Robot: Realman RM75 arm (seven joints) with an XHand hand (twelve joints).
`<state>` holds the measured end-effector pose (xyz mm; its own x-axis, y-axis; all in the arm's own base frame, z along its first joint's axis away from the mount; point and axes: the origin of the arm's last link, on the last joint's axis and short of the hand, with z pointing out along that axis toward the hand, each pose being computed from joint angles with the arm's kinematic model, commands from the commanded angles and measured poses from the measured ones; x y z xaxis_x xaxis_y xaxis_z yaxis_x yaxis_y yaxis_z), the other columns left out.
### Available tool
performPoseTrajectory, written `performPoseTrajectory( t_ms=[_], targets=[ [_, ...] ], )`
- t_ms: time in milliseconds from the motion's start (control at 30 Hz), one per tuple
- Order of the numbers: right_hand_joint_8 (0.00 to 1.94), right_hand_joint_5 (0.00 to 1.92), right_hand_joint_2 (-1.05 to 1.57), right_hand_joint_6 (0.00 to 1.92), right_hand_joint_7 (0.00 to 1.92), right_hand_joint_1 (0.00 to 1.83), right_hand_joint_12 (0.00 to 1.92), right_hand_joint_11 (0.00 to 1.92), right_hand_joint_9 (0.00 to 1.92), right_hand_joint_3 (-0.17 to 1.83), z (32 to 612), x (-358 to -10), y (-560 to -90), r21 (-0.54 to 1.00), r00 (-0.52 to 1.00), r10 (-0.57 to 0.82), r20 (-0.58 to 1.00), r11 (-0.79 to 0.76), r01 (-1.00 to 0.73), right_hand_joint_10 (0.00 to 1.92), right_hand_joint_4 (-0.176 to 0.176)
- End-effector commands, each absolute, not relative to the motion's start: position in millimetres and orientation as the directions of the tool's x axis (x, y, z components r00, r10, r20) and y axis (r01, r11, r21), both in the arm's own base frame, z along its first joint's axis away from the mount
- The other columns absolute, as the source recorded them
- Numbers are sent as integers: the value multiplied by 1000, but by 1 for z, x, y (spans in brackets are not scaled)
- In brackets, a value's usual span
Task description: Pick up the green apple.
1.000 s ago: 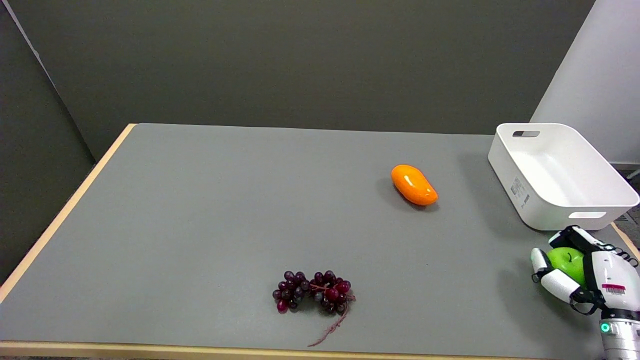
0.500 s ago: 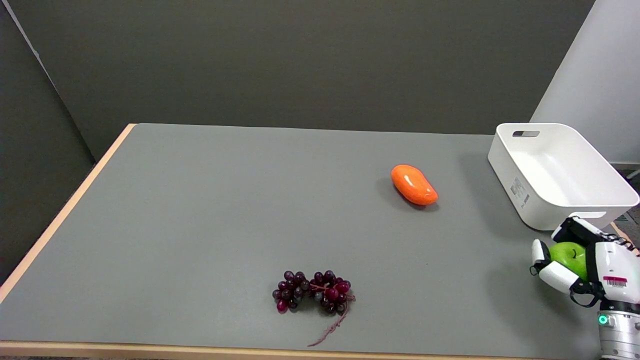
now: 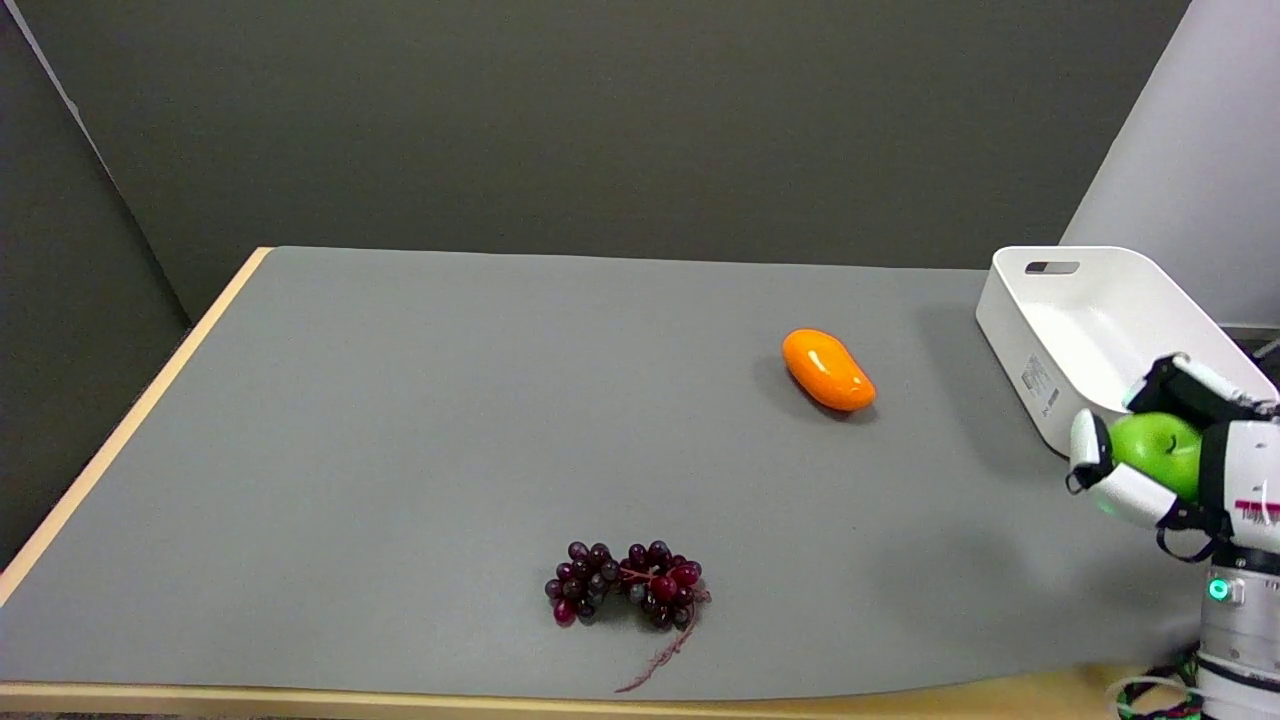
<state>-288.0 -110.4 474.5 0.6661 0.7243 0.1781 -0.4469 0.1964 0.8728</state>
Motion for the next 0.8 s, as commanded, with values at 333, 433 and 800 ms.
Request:
performPoseTrajectory(
  t_ms=[333,433,800],
  targets=[
    [1941,1095,659,1921,1265,1112,1921,1192,1372,957,490,-159,-182,941,385,891,242,-120,-315,1921,37],
    [1941,1095,660,1921,1265,1111,1921,1191,1372,958,495,-143,-203,943,390,886,249,-130,-307,1921,37],
    [1941,1095,660,1921,1259,1106,1921,1168,1371,961,549,-125,-282,922,557,803,213,23,-385,1921,37]
  ],
)
